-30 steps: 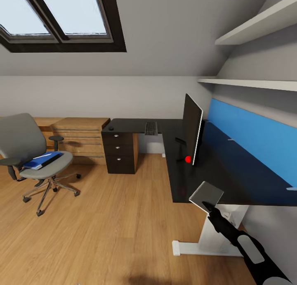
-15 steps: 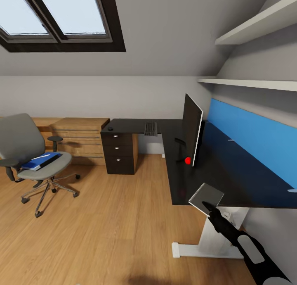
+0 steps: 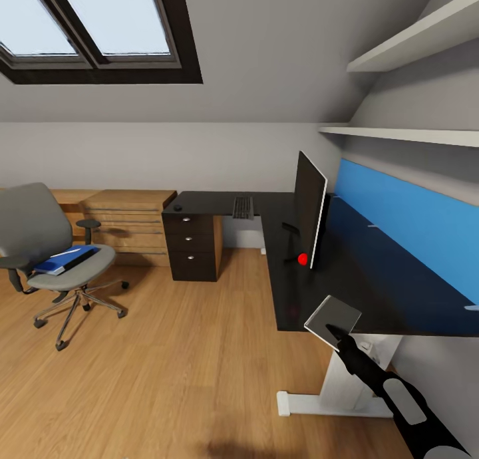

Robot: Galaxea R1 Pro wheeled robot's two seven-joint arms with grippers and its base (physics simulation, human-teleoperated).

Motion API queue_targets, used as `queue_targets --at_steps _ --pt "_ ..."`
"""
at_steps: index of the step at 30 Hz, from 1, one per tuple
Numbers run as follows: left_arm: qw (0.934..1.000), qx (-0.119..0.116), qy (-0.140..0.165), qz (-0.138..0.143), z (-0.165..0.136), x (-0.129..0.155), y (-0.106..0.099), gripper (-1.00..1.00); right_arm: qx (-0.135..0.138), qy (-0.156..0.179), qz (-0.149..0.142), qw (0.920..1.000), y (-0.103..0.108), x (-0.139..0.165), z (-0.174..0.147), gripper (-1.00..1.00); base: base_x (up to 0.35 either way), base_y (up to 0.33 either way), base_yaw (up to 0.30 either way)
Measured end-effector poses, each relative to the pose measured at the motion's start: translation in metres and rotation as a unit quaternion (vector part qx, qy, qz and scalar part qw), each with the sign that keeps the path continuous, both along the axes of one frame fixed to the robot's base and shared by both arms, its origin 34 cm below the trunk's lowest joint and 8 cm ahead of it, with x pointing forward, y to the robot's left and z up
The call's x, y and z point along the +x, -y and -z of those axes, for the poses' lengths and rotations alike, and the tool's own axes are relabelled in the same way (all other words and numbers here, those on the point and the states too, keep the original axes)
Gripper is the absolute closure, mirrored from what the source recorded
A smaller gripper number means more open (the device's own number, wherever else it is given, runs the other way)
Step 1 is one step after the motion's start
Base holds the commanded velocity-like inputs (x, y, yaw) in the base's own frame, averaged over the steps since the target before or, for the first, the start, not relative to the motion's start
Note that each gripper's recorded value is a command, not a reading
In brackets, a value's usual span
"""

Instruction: In the bedroom, organize the workspace by keeping the computer under the desk, ensuring the monitor is on the desk, placing the keyboard on the desk next to the monitor, placing the mouse on the desk next to the keyboard, moving the folder from the swivel chair onto the desk next to the mouse, stacking the notebook on top of the folder with the pen on top of the notebook, and positioning the swivel chair next to the desk.

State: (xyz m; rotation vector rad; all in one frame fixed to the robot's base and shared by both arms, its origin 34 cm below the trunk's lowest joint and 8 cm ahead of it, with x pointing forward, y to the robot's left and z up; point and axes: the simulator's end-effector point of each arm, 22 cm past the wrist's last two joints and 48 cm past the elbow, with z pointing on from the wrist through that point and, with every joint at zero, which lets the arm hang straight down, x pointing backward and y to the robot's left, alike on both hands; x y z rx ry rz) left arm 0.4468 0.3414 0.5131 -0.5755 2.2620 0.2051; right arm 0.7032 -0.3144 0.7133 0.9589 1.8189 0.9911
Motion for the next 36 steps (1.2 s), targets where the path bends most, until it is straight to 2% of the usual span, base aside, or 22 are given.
queue_targets --at_steps 7,8,31,36 --pt "1.0 0.0 0.0 0.0 0.0 0.0 -0.0001 -1.0 0.0 -0.001 0.0 1.0 0.0001 -0.0003 0.0007 -1.0 0.0 0.0 0.0" --pt "1.0 0.0 0.0 0.0 0.0 0.0 -0.0002 -1.0 0.0 -0.001 0.0 1.0 0.0001 -0.0003 0.0008 1.0 0.0 0.0 0.0" --pt "1.0 0.0 0.0 0.001 0.0 0.0001 0.0006 -1.0 0.001 0.001 0.0 1.0 -0.0002 0.0001 -0.0004 1.0 0.0 0.0 0.0" --pt "1.0 0.0 0.0 0.001 -0.0087 0.0007 0.0009 -1.0 0.0 0.0 0.0 1.0 -0.0001 0.0004 -0.0085 1.0 0.0 0.0 0.0"
